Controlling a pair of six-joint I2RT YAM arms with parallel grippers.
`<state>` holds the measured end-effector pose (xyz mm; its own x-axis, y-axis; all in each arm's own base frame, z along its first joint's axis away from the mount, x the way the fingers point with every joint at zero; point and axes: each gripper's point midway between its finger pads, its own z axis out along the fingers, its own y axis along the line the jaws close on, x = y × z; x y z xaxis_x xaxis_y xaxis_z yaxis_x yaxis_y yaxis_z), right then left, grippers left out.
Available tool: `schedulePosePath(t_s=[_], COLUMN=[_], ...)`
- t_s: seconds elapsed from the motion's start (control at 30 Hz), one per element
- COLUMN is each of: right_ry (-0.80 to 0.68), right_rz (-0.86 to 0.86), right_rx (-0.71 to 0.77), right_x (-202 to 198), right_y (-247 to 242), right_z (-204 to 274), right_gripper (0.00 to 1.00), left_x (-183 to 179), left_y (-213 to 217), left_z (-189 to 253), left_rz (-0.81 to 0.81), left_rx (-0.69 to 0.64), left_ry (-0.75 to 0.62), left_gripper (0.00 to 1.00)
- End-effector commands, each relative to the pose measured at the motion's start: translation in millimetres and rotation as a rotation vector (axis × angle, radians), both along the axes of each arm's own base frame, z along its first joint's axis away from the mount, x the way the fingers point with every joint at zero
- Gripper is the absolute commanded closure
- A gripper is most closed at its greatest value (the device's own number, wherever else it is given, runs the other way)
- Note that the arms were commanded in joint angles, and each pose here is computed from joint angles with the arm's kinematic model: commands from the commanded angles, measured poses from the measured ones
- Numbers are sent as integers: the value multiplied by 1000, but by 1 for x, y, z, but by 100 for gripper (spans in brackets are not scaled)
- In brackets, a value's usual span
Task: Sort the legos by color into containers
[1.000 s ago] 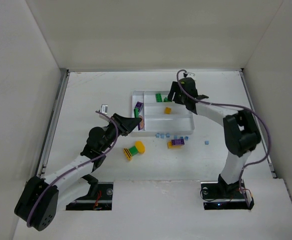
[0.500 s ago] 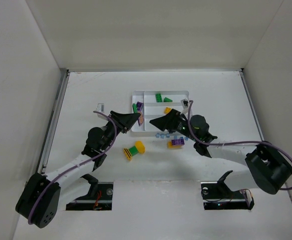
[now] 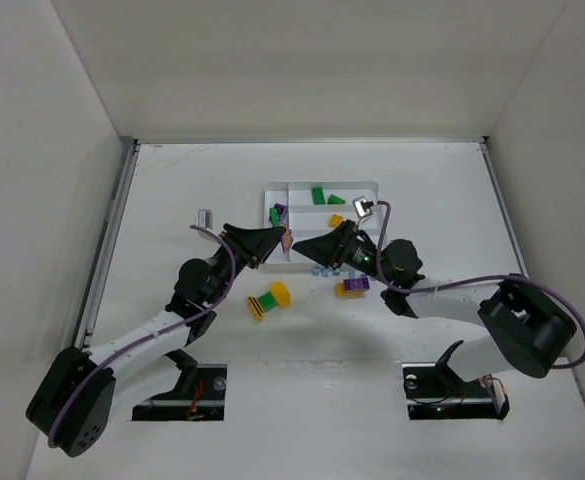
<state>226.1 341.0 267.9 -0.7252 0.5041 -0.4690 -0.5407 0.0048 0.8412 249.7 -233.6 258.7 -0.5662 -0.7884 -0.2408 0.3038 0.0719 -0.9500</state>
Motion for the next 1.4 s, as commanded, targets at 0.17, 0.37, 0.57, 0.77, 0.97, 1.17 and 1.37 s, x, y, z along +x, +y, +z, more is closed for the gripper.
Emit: schedulePosePath(t_s=[0.17,0.37,0.57,0.77,0.97,1.17,1.37], right_ry=[-47,-44,-28,1,6,7,8], right_rz=[51,56,57,45,35,28,33], right_rx=[68,71,67,53,50,47,45], right_x=[-8,-5,0,2,1,2,-1], right_y=[8,12,16,15,10,5,3], right_z=[23,24,22,11,8,7,5], right_gripper=[26,35,46,61,63,63,63], left_x=[-8,-12,-16,-14,-11,-8,1], left_y=[-3,-10,-14,-8,-8,-8,0], left_z=[37,33,33,30,29,31,33], left_rz=[-19,-39,-53,-37,-29,-8,37], left_rx=[-80,-84,-80,-72,-54,-13,9], left_ry=[-100,-103,-107,-105,-116,-143,-155], left_gripper=[72,72,72,70,52,44,44])
